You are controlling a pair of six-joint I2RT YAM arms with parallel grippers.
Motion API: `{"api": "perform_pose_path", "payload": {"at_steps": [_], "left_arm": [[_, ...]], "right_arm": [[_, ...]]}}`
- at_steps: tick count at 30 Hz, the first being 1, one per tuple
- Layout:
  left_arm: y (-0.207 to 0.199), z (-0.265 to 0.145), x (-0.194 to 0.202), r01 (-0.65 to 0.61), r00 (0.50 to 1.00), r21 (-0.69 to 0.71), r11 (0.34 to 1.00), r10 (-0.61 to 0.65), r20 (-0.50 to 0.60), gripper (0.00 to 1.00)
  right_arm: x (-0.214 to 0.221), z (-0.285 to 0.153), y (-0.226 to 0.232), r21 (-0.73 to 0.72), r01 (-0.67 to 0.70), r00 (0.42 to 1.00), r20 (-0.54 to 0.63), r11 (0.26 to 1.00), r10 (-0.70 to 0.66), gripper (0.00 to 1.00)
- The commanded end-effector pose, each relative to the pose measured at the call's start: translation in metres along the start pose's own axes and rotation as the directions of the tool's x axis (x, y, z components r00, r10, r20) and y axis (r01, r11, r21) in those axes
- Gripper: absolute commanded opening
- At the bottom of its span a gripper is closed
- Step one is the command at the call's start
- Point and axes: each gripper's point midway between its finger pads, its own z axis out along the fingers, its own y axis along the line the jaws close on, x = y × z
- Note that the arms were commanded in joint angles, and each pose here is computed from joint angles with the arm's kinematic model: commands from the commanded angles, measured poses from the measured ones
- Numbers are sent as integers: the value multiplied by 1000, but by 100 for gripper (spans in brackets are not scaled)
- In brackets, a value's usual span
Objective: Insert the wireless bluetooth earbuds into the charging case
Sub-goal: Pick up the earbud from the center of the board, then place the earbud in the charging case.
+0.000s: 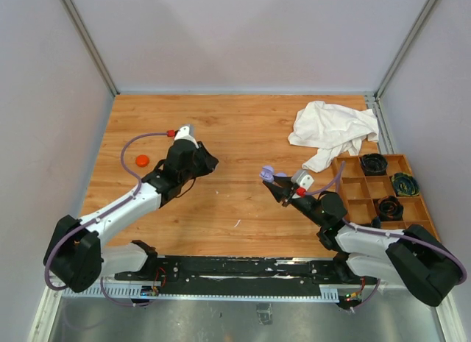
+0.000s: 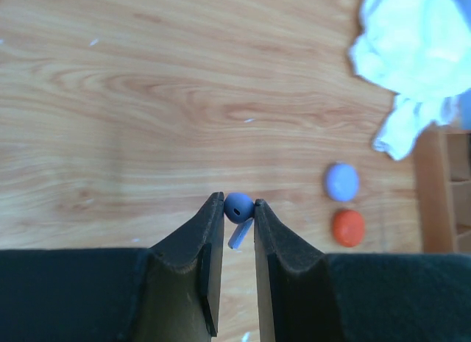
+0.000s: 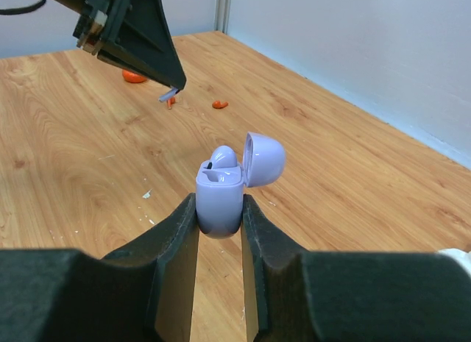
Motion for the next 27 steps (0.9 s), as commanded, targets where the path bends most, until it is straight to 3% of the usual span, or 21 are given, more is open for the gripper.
{"api": "perform_pose_path", "payload": {"at_steps": [1, 9, 20, 27], "left_arm": [[-57, -20, -35, 22, 982, 166, 986, -53, 182, 22], [-116, -60, -46, -11, 947, 313, 950, -91, 310, 22], [-161, -94, -40, 9, 921, 477, 879, -193, 339, 22], [-175, -94, -35, 14, 902, 523, 852, -237, 362, 22]], "right_arm": [[-29, 12, -1, -2, 28, 994, 105, 1000, -28, 11], [-43, 19, -4, 8, 35, 986, 162, 999, -36, 10], [-59, 33, -8, 14, 20, 975, 220, 1000, -22, 10], [-69, 38, -8, 8, 2, 969, 246, 1000, -4, 10]]}}
